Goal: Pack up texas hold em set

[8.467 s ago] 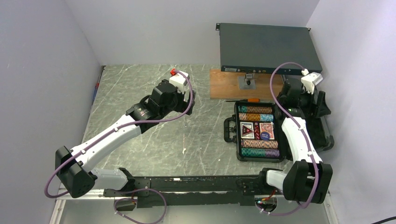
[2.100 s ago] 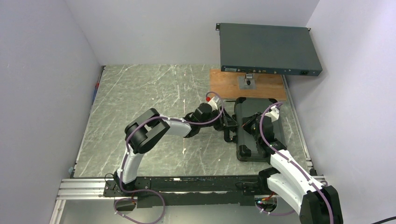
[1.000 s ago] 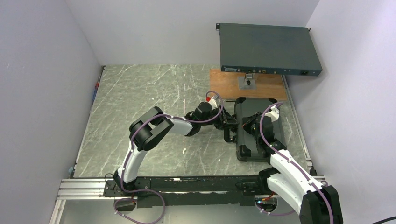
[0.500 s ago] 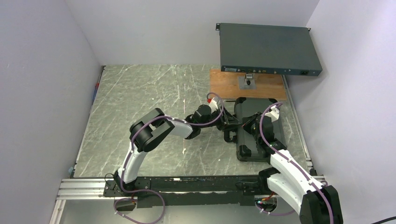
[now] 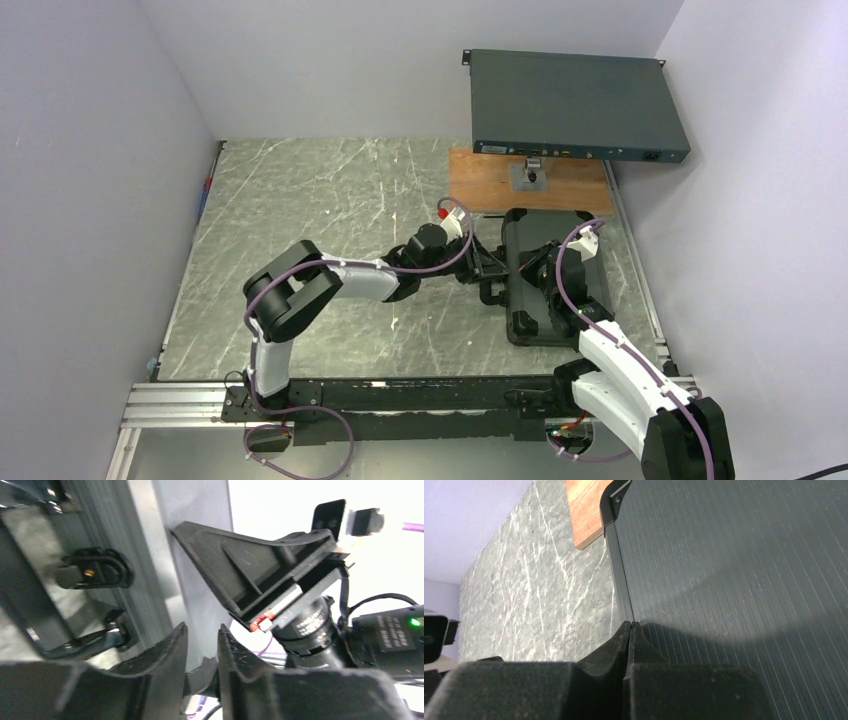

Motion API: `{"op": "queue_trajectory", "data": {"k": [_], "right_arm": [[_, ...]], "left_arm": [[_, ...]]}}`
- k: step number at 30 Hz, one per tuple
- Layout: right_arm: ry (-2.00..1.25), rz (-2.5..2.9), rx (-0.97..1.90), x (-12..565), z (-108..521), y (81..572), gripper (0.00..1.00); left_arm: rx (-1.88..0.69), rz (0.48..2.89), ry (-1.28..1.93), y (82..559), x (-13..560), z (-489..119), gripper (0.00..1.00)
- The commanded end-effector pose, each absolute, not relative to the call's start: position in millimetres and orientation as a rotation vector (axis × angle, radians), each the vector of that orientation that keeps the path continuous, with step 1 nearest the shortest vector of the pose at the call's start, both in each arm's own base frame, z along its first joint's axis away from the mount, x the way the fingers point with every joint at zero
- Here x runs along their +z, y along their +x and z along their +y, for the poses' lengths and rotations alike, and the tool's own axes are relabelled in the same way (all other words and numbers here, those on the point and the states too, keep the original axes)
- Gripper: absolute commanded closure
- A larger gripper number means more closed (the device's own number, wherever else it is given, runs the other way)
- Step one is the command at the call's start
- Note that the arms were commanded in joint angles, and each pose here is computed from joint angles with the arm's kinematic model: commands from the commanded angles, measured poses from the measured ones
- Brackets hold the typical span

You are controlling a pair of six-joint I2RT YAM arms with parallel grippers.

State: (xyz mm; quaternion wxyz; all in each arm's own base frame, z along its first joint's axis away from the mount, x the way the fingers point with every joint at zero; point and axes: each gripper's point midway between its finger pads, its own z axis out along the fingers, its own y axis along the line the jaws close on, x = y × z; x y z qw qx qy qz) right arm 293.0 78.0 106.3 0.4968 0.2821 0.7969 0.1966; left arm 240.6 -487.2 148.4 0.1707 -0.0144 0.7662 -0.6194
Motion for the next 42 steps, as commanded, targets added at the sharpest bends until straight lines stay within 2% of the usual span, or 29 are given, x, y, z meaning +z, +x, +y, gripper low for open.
{"op": "queue_trajectory", "data": {"k": [1,3,7,13,24,42], "right_arm": [[0.666,2.282,0.317,25,71,235,1.0],[0.665,2.283,0.317,25,71,235,1.0],[0.667,2.287,0.316,24,72,235,1.0],[0.668,2.292,0.311,23,71,235,1.0],[0.664,2.301,0.322,22,74,235,1.0],[0.675,2.322,0.3,18,72,234,1.0]], "left_arm": [[-1.49,2.327,0.006,259,117,-472,0.76],[-1.399,2.382,0.005,268,104,-470,0.89],[-1.288,2.44,0.05,286,94,-477,1.0],[-1.176,2.519,0.03,300,73,-485,1.0],[-1.035,2.655,-0.005,289,38,-487,1.0],[-1.039,2.779,0.061,263,21,-505,1.0]]}}
